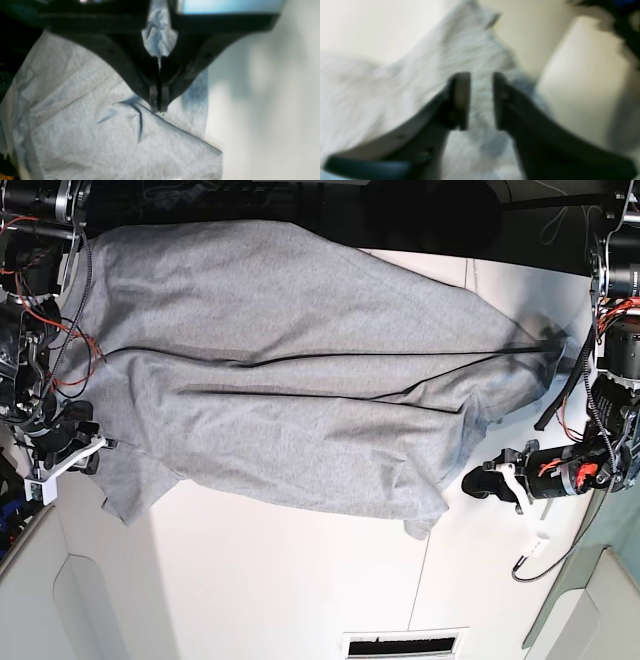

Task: Layout the t-shirt on the table in an organized manner, then fold the t-shirt properly
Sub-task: 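Release with the left gripper and grasp the shirt hem lower down, then hold the hem with the left gripper while the right gripper repositions, then pull the shirt edges apart with both grippers to stretch it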

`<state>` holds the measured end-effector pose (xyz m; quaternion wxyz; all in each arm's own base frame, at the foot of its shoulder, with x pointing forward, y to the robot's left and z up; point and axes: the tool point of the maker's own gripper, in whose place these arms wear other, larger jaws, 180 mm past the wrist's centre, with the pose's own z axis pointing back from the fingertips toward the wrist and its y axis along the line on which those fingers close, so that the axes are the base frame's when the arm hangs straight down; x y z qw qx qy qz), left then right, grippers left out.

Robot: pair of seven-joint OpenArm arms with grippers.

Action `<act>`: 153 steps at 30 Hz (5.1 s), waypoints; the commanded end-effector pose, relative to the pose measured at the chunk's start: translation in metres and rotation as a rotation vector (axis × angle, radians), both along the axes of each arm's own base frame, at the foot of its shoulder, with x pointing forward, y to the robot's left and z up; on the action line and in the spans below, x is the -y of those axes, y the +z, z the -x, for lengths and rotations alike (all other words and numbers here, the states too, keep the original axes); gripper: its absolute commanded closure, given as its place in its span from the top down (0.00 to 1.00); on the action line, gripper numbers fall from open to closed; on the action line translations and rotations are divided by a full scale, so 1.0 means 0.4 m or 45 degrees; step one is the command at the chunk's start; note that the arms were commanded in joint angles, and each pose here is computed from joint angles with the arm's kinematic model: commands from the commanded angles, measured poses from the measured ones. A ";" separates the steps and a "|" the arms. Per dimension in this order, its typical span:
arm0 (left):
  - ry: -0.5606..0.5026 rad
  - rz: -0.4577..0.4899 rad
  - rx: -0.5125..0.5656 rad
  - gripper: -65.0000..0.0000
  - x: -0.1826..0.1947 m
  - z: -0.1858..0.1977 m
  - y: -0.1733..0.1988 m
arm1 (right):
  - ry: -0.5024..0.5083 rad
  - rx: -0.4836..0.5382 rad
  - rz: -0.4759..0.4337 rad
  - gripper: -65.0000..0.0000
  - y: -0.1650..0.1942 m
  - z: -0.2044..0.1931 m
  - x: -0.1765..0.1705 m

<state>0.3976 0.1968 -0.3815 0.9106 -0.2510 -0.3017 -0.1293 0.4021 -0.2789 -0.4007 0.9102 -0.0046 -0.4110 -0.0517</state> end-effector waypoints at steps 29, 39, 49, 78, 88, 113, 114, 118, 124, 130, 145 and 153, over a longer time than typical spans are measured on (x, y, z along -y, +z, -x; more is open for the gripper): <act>-0.046 0.076 -0.026 0.00 0.096 0.036 -0.048 | 0.139 -0.086 -0.056 0.00 -0.165 -0.011 -0.025; -0.061 0.010 -0.090 0.00 0.082 0.083 -0.101 | 0.225 0.019 -0.201 0.00 -0.081 -0.017 -0.082; -0.057 0.014 -0.096 0.00 0.083 0.092 -0.108 | 0.390 0.126 -0.123 0.00 0.006 0.178 -0.158; -0.057 -0.005 -0.086 0.00 0.078 0.089 -0.111 | 0.049 0.145 -0.074 0.42 0.028 0.180 -0.020; -0.057 -0.005 -0.086 0.00 0.078 0.089 -0.111 | -0.170 -0.007 -0.115 0.53 -0.106 0.189 0.064; -0.057 -0.006 -0.088 0.00 0.078 0.090 -0.112 | 0.021 0.187 -0.357 0.02 0.010 -0.049 -0.092; -0.057 -0.006 -0.088 0.00 0.078 0.090 -0.111 | 0.040 0.208 -0.352 0.00 0.029 -0.066 -0.095; -0.057 -0.005 -0.085 0.00 0.078 0.088 -0.110 | 0.080 0.310 -0.344 0.00 0.120 -0.142 -0.102; -0.056 0.013 -0.054 0.00 0.083 0.059 -0.080 | 0.247 0.410 -0.228 0.00 0.250 -0.239 -0.146; -0.070 0.043 -0.069 0.00 0.092 0.039 -0.048 | 0.359 0.265 -0.133 0.00 0.210 -0.222 -0.173; -0.093 0.097 -0.100 0.00 0.149 0.064 -0.074 | -0.153 0.181 -0.149 0.35 0.034 -0.029 0.091; -0.097 0.047 -0.092 0.00 0.140 0.062 -0.084 | -0.109 0.162 -0.205 0.51 0.057 -0.034 0.065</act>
